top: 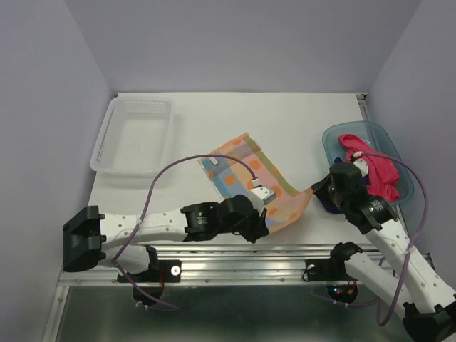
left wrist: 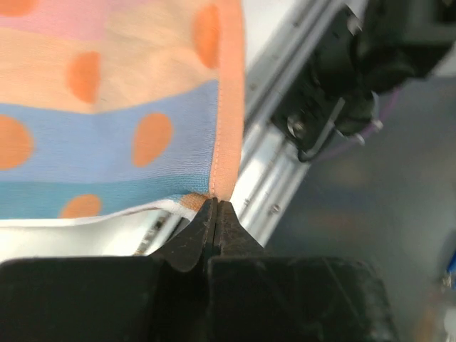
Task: Fold and stack the towels
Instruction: Fold the towel
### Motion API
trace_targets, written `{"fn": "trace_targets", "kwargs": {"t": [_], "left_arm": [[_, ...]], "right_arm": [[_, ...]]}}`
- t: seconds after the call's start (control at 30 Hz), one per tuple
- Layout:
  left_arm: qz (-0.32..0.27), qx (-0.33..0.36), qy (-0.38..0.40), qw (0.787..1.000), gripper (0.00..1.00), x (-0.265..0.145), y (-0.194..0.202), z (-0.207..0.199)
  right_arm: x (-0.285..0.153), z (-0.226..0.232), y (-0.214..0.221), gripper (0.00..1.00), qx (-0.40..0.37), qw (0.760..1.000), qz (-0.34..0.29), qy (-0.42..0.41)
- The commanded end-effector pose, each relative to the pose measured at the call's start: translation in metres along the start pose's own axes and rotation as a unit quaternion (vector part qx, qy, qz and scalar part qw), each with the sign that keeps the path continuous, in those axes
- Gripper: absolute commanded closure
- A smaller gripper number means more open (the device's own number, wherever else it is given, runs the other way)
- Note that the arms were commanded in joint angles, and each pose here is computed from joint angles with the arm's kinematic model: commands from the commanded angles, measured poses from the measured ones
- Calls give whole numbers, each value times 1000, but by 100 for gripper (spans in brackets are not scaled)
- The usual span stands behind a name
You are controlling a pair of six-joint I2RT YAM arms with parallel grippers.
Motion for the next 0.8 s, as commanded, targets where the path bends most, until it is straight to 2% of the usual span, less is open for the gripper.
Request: {"fn": "trace_targets", "kwargs": {"t": [0.0, 0.1, 0.23, 0.3, 0.37, 0.77], "left_arm": [[-69, -55, -50, 995, 100, -7, -39, 23], [-104, -84, -89, 987, 100, -11, -57, 47], [-127, -101, -133, 978, 100, -19, -71, 68], [-141, -113, -146, 973, 100, -23, -79, 79], [-144, -120, -153, 970, 100, -27, -83, 84], [-194, -184, -282, 921, 100, -41, -120, 155]], "right_arm": [[9, 31, -32, 99, -4, 998, -38, -48], [32, 50, -41, 99, -22, 998, -29, -60], [55, 82, -67, 99, -32, 995, -49, -81], [76, 93, -70, 99, -21, 997, -40, -66], [97, 113, -76, 99, -28, 994, -34, -95], [171, 160, -89, 99, -56, 992, -9, -109]]}}
Point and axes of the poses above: each gripper's point midway between its finger pads, its own x axis out along the fingers, its own z axis along the line the jaws close on, y = z × x, the point moved 10 cm from there along -x, back along the fingers, and after that the axes turned 13 degrees about -x, right-handed, at the moved point
